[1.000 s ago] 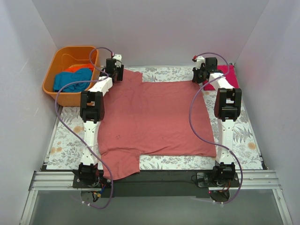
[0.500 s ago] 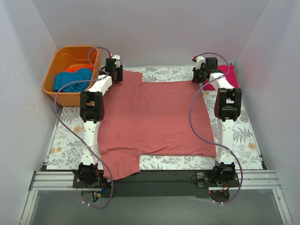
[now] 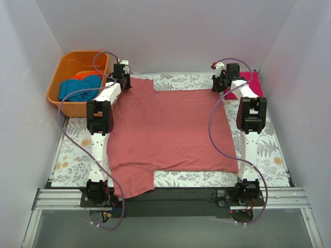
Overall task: Fold and stack the t-shirts
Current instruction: Fold the tshirt
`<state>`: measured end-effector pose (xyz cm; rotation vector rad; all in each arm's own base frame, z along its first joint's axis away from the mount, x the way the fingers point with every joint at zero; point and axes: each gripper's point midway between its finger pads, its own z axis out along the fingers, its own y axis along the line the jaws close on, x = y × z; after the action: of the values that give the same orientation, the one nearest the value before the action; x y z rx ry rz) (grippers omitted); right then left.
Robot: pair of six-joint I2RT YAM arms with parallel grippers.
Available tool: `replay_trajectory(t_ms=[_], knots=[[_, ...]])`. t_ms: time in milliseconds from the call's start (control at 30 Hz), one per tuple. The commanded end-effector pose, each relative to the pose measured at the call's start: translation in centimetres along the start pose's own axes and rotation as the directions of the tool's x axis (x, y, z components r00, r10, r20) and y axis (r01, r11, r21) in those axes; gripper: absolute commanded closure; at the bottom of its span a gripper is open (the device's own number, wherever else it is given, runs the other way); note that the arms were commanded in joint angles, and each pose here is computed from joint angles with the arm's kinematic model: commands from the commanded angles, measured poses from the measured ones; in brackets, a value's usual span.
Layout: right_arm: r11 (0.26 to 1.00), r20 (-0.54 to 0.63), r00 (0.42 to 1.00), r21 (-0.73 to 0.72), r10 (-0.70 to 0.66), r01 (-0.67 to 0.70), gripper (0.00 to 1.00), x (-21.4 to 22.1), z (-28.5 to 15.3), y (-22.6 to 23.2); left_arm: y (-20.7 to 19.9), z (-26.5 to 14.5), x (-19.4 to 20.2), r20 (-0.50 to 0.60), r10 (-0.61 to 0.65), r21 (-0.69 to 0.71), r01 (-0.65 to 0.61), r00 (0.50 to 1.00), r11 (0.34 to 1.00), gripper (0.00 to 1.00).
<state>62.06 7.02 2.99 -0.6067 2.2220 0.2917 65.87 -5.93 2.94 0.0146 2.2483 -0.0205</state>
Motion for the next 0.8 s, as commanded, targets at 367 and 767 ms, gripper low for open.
replay_trajectory(t_ms=[367, 767], knots=[[0.992, 0.12, 0.985, -0.026, -0.121, 0.125, 0.99, -6.4, -6.6, 1.4, -1.4, -10.0, -10.4, 0.335, 0.043, 0.146, -0.096, 0.941, 0.985, 1.0], [0.979, 0.143, 0.97, -0.027, -0.196, 0.202, 0.99, -7.0, -9.8, 1.9, -1.5, -14.8, -9.3, 0.366, 0.107, 0.172, -0.18, 0.925, 0.969, 1.0]])
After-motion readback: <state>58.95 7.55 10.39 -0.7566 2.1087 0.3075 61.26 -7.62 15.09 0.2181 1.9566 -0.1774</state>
